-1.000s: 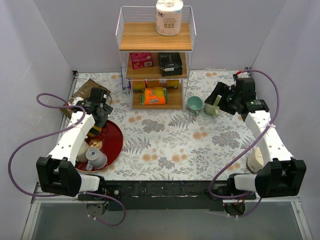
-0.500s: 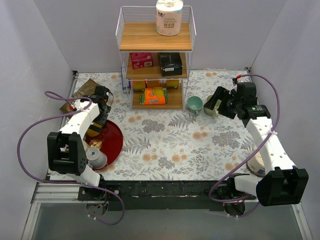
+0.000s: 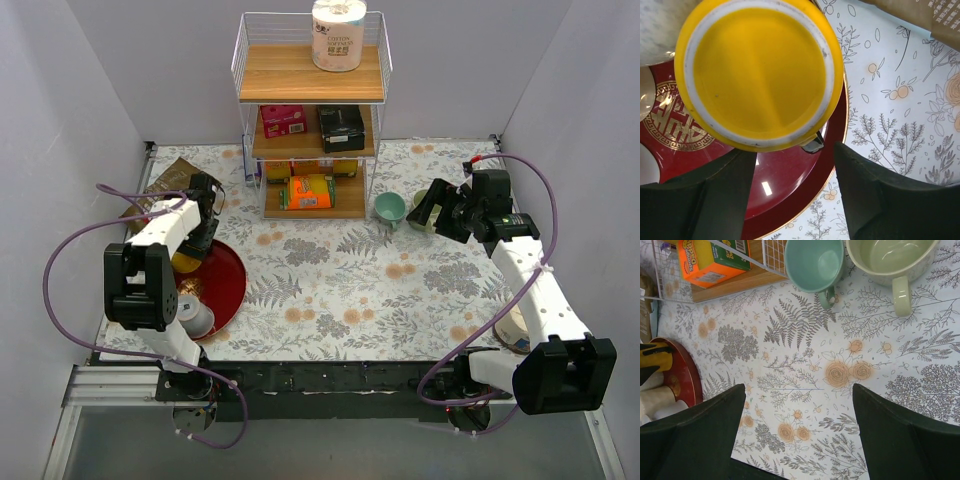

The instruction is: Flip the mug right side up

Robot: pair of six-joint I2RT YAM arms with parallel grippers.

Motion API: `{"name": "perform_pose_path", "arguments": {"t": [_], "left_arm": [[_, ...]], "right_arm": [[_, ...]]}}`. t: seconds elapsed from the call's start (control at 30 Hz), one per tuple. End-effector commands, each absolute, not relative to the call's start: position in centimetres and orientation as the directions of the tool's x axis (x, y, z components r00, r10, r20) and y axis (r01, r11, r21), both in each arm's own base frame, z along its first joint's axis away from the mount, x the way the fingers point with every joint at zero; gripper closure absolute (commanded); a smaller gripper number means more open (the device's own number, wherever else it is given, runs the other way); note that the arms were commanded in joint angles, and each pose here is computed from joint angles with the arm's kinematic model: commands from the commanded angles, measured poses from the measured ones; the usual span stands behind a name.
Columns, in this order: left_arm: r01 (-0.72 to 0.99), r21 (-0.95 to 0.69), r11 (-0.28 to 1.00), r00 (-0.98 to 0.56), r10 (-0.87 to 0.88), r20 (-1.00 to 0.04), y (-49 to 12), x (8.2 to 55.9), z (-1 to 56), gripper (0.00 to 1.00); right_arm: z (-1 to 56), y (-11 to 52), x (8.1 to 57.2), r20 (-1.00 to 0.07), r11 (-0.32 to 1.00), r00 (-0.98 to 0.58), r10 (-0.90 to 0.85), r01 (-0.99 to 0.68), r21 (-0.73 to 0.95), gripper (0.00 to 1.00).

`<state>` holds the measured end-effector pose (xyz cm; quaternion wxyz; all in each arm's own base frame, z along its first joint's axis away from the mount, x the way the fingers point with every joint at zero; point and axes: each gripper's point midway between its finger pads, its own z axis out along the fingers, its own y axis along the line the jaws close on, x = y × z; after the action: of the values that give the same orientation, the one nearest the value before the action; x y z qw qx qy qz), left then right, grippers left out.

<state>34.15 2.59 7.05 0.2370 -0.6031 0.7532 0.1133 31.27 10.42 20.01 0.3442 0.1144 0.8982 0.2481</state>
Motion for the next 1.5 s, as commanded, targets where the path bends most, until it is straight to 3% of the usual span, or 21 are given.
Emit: {"name": "perform_pose_path", "arguments": {"t": [0.0,0.13,0.63,0.87,1.13,1.47], "left_arm": [[-0.923,-0.36,-0.14,0.285,-0.876,-0.39,3.2,37.5,8.6,0.42],[-0.935,-0.329,-0.132,0.258,-0.888,-0.38,2.8,36.9,8.4,0.59],[-0.946,-0.304,-0.111,0.221,-0.908,-0.356,2.3,31.6,8.1,0.58],[-0.936,-0.346,-0.056,0.205,-0.888,-0.411,3.3,31.6,9.5,0.51],[-0.954,-0.3,0.009,0.141,-0.869,-0.475,4.1,31.9,8.4,0.5],[-0.951,-0.306,0.05,0.11,-0.87,-0.481,4.4,33.4,8.5,0.65]], "right_arm": [[21.1,10.7,31.1,-0.588,0.847,-0.719,0.369,0.0,0.532,0.06],[20.9,10.5,31.1,-0.589,0.849,-0.717,0.372,0.005,0.529,0.06],[19.9,11.0,31.2,-0.563,0.839,-0.74,0.369,0.005,0.544,0.07],[19.9,11.2,31.1,-0.562,0.834,-0.74,0.37,-0.001,0.551,0.08],[20.0,11.3,30.9,-0.561,0.831,-0.741,0.369,-0.007,0.556,0.08],[20.3,11.3,30.8,-0.564,0.83,-0.739,0.368,-0.012,0.557,0.08]]}}
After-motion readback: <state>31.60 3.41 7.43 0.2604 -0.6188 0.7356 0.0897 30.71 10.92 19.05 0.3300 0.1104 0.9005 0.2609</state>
